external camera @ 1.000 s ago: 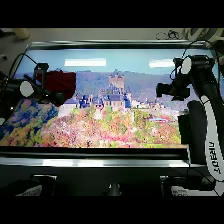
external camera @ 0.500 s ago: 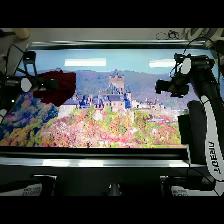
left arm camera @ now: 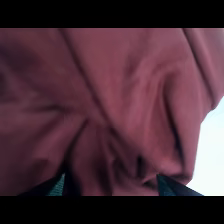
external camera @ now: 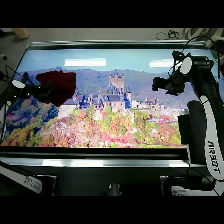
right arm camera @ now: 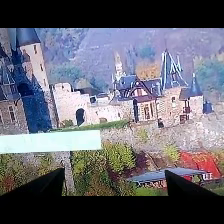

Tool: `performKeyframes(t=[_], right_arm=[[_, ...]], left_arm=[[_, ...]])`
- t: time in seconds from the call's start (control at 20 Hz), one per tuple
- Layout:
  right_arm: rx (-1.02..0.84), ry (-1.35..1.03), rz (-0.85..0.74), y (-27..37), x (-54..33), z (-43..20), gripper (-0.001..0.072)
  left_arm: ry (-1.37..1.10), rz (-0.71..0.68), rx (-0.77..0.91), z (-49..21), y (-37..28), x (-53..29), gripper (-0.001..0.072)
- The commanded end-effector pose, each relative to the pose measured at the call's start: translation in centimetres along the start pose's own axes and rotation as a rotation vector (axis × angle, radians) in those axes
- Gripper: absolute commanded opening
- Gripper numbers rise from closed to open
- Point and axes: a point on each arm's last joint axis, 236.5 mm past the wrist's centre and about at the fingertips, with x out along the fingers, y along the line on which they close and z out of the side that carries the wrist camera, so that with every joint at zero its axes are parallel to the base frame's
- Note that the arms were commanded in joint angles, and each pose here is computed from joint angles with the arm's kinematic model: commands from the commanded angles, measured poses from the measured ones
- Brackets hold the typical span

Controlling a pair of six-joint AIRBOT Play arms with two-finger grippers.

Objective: Fold the shirts.

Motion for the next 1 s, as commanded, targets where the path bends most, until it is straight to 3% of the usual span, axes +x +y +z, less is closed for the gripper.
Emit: performKeyframes(t=[0.0, 0.25, 0.3, 0.35, 0.4, 0.45, 0.6, 0.7, 0.85, 0.95], right_arm=[[-0.018, -0.015, 0.025, 0.6, 0.0, 0.3, 0.0674], [-0.018, -0.016, 0.025, 0.6, 0.0, 0.4, 0.0674], [-0.017, -0.016, 0.025, 0.6, 0.0, 0.4, 0.0674], [-0.017, -0.018, 0.025, 0.6, 0.0, 0.4, 0.0675], [-0.017, -0.023, 0.026, 0.7, 0.0, 0.5, 0.0675], [-0.026, -0.034, 0.028, 0.7, 0.0, 0.8, 0.0675], [-0.153, -0.111, 0.014, 0.6, -2.3, 2.1, 0.0675], [-0.172, -0.222, 0.022, 1.1, -7.1, 3.6, 0.0675], [-0.185, -0.413, 0.057, 2.0, -17.5, 3.8, 0.0675], [-0.179, -0.519, 0.081, 2.0, -24.3, 1.6, 0.0674]], left_arm=[[-0.078, -0.104, -0.077, 2.2, -0.8, 2.1, 0.0681], [-0.231, -0.096, -0.092, 5.2, -0.7, 3.0, 0.0666], [-0.209, -0.091, -0.127, 4.7, -0.2, 3.6, 0.0614], [-0.185, -0.088, -0.151, 4.2, 0.2, 4.0, 0.0438], [-0.161, -0.090, -0.152, 3.6, 0.1, 4.1, 0.0086], [-0.150, -0.099, -0.117, 3.3, -0.8, 3.5, 0.0043], [-0.267, -0.195, 0.271, 3.8, -9.6, -4.3, 0.0028], [-0.387, -0.311, 0.506, 1.7, -18.2, -14.0, 0.0028], [-0.521, -0.518, 0.782, -7.9, -28.6, -29.2, 0.0028], [-0.535, -0.605, 0.867, -15.1, -30.6, -34.9, 0.0027]])
